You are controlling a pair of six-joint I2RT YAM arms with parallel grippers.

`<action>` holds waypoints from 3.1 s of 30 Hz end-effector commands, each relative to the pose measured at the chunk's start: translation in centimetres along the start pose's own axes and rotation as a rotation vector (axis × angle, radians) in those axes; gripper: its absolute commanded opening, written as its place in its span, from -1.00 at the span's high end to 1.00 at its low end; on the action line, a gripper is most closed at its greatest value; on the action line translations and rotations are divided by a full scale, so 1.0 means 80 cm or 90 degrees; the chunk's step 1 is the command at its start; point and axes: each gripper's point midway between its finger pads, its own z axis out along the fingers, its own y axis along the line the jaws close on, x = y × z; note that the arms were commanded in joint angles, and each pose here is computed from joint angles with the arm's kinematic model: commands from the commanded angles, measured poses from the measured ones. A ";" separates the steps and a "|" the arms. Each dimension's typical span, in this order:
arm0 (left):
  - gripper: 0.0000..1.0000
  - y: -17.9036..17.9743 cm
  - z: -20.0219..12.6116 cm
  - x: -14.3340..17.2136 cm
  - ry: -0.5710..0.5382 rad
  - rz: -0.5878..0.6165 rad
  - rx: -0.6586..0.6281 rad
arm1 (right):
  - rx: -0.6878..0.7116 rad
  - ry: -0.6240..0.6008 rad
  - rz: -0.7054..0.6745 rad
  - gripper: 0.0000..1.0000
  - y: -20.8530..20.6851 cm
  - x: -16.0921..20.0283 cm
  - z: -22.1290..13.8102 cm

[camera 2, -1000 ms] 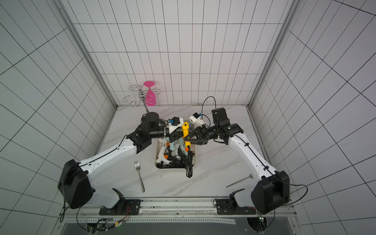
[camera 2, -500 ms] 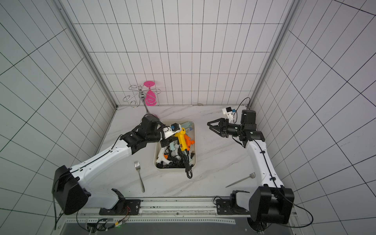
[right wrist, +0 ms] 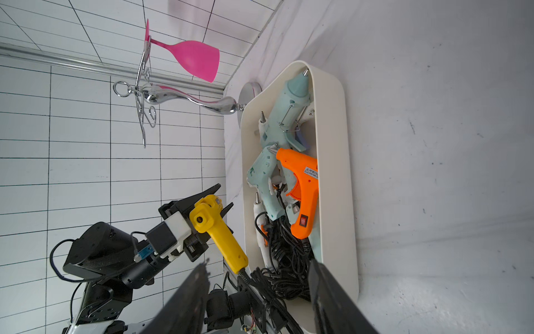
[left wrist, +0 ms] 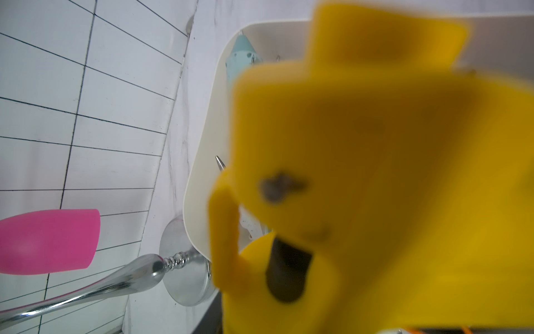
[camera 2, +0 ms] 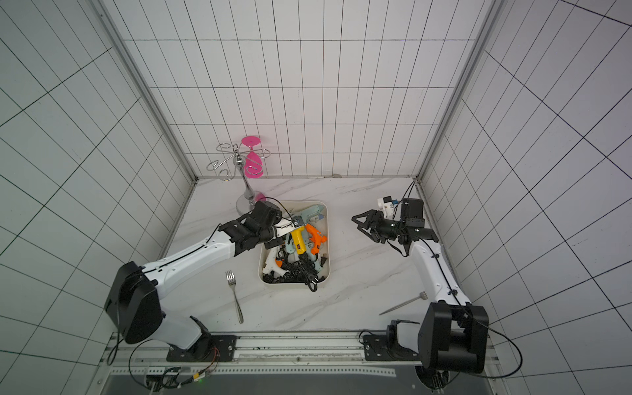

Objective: Put the hot melt glue gun into the storage box
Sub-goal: Place the hot melt adhesive gun in the storage box.

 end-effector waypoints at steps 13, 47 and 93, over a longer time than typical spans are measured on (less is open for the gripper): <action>0.69 0.021 0.031 -0.020 0.126 0.007 -0.091 | 0.019 0.010 0.009 -0.16 -0.033 0.010 0.009; -0.97 0.011 -0.076 -0.079 -0.077 -0.281 -0.018 | 0.139 0.021 -0.190 0.04 -0.004 0.006 0.096; -0.90 -0.001 0.040 -0.018 -0.084 -0.680 0.161 | 0.206 0.176 -0.357 0.22 0.017 0.012 0.237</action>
